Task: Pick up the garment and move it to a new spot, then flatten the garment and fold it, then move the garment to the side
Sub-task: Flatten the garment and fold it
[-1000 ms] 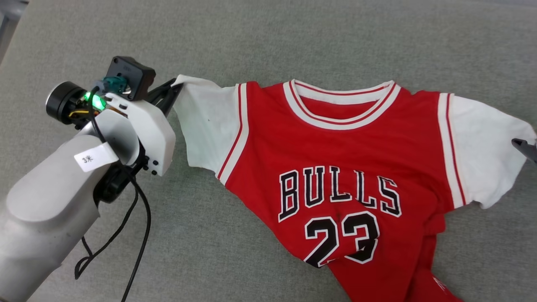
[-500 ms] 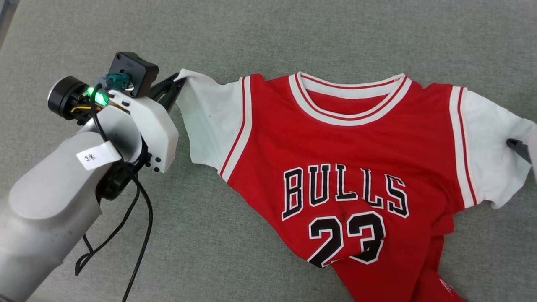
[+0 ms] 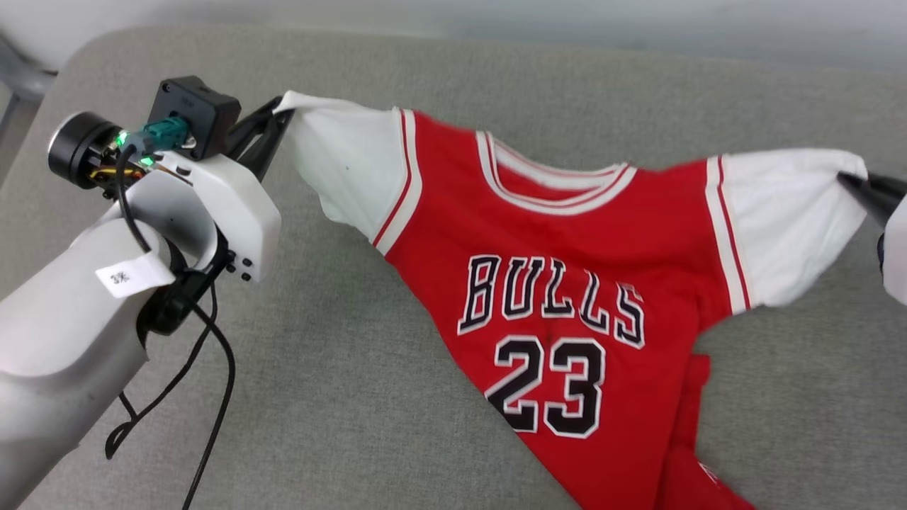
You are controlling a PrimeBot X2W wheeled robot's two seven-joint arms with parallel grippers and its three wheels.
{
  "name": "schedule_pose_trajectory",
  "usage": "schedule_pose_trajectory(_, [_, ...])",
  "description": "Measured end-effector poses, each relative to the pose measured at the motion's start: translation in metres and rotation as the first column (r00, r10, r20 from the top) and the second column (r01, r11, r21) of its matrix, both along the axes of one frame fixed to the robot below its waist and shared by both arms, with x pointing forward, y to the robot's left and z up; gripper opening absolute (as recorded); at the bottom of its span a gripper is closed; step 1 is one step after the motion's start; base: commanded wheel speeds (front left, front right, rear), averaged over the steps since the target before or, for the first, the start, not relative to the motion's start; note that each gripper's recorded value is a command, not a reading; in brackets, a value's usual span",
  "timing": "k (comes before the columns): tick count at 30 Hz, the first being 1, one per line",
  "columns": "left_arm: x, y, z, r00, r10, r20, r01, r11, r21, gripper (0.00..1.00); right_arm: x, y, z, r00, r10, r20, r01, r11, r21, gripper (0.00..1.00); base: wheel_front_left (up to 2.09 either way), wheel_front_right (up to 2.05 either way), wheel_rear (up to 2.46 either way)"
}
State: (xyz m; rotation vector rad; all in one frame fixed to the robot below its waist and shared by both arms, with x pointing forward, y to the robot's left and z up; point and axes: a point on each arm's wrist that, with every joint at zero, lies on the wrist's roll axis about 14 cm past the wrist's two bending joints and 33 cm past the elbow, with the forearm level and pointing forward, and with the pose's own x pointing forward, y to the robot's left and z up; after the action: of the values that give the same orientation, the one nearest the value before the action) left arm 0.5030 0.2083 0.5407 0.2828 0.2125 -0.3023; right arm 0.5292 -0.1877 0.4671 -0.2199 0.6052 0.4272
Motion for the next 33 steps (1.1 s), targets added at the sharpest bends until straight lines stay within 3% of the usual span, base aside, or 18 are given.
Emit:
schedule_pose_trajectory(3, [-0.004,-0.008,0.032,0.996,-0.023,0.091,0.023,1.000,-0.002,0.00,0.002,-0.005,0.041,0.990,-0.015,0.138,0.010,0.999,0.036,0.00,0.00,0.00,0.00])
schedule_pose_trajectory(8, [-0.013,-0.022,0.096,0.961,-0.052,0.270,0.059,0.998,-0.015,0.00,-0.002,-0.014,0.108,0.939,-0.051,0.340,0.021,0.996,0.091,0.00,0.00,0.00,0.00])
schedule_pose_trajectory(20, [-0.038,-0.055,0.237,0.787,-0.115,0.606,0.146,0.989,-0.001,0.00,-0.027,-0.027,0.250,0.730,-0.140,0.668,0.009,0.981,0.196,0.00,0.00,0.00,0.00])
schedule_pose_trajectory(25, [-0.037,-0.060,0.263,0.744,-0.116,0.658,0.156,0.988,-0.003,0.00,-0.028,-0.024,0.270,0.695,-0.151,0.703,0.001,0.978,0.210,0.00,0.00,0.00,0.00])
schedule_pose_trajectory(33, [-0.003,-0.062,0.275,0.740,-0.107,0.664,0.152,0.988,-0.011,0.00,-0.001,-0.017,0.283,0.690,-0.142,0.710,0.012,0.983,0.184,0.00,0.00,0.00,0.00])
